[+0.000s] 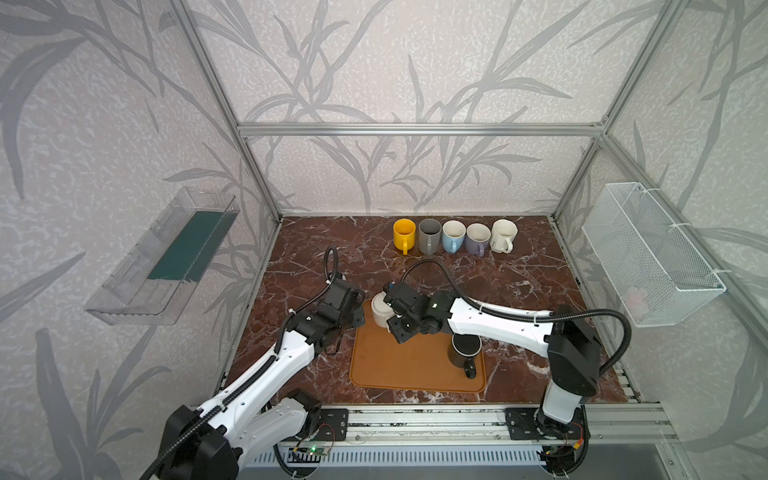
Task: Turn the mug right side up
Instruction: 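Lower the right gripper over the white mug's handle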
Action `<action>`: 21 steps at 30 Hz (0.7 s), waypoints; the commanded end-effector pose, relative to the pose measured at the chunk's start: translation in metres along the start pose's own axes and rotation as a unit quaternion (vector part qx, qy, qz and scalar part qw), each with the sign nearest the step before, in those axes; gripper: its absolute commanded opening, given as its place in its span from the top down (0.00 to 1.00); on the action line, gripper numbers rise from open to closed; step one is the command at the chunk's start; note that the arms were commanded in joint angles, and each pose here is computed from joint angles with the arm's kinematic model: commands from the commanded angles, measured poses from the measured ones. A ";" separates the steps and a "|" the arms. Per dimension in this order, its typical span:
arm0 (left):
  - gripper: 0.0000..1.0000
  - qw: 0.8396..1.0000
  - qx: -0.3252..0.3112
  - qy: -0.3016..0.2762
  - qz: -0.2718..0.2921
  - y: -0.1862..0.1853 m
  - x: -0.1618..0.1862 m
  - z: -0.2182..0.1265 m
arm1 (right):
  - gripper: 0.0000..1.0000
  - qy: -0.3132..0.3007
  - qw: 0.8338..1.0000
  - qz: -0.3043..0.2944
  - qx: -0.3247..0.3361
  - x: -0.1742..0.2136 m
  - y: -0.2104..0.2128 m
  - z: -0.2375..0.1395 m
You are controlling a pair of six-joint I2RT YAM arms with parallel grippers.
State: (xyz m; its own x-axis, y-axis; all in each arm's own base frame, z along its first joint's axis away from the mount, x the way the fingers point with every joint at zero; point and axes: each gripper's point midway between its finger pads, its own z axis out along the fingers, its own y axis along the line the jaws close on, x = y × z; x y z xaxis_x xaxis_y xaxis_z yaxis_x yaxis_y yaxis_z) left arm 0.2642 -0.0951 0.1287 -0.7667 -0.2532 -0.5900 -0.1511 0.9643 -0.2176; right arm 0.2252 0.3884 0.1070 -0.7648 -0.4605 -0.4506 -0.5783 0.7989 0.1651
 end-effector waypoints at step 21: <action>0.51 1.000 -0.004 -0.004 -0.010 0.009 0.005 -0.005 | 0.49 0.031 0.996 0.000 0.089 -0.019 -0.013 0.035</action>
State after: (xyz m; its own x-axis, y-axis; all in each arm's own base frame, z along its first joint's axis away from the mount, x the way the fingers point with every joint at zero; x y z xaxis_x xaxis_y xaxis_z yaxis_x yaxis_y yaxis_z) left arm 0.2591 -0.0913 0.1276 -0.7600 -0.2625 -0.5945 -0.1555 0.9617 -0.2258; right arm 0.2494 0.4111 0.0803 -0.7887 -0.4647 -0.4025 -0.5349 0.8415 0.0767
